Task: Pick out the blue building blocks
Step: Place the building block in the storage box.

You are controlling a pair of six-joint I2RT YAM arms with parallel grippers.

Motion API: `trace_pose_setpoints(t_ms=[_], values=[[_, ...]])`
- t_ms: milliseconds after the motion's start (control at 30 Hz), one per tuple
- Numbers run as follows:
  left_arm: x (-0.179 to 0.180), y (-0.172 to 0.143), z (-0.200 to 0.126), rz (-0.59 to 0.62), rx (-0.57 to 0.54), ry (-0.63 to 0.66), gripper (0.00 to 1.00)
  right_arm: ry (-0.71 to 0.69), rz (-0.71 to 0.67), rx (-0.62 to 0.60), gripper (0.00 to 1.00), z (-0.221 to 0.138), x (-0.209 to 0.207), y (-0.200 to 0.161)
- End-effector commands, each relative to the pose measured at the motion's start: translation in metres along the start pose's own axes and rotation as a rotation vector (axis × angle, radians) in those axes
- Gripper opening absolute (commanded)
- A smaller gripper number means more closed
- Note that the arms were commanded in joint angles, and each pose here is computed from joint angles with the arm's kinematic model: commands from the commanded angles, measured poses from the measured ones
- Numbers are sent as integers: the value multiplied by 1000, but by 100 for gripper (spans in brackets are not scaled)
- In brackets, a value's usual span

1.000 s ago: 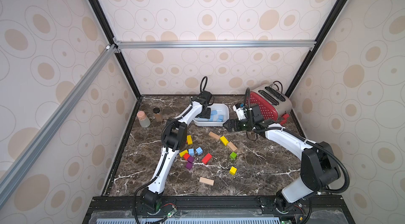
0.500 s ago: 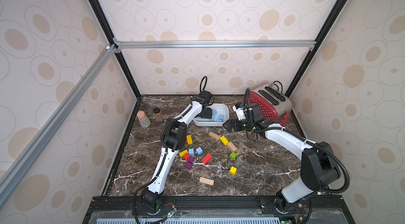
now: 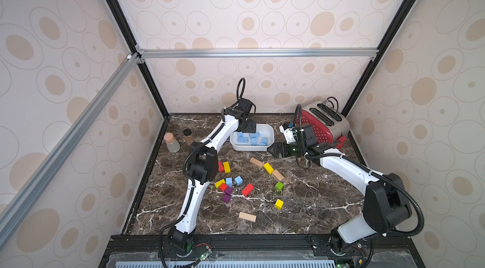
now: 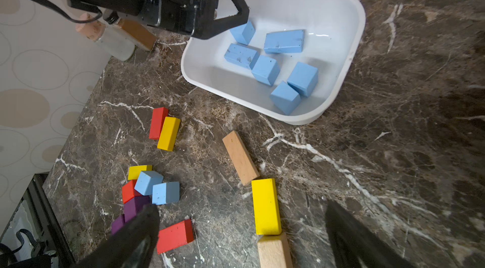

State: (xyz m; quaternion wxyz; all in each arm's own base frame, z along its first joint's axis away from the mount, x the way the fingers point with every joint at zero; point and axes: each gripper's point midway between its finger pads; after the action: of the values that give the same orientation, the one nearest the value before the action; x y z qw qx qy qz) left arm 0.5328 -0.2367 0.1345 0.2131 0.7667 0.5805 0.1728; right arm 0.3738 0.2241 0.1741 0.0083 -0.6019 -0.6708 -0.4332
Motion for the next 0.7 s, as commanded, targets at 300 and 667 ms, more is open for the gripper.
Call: trace_pose_setpoints(t_ms=[300, 667], values=[[12, 7, -114, 29, -115, 20, 99, 96, -63, -22, 100, -36, 34, 3], [31, -49, -180, 25, -131, 57, 99, 167, -186, -56, 100, -51, 73, -21]])
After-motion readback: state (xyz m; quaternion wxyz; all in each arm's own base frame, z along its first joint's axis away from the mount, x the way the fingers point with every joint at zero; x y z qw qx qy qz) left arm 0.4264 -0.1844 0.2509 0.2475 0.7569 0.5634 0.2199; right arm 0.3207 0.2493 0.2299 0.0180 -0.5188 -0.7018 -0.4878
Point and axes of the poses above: each gripper's point midway between its finger pads, its own z axis out along the fingers, its own x axis along the line the jaws close on, y = z × x, and after that the axes turned 12 degrees about z, right-handed
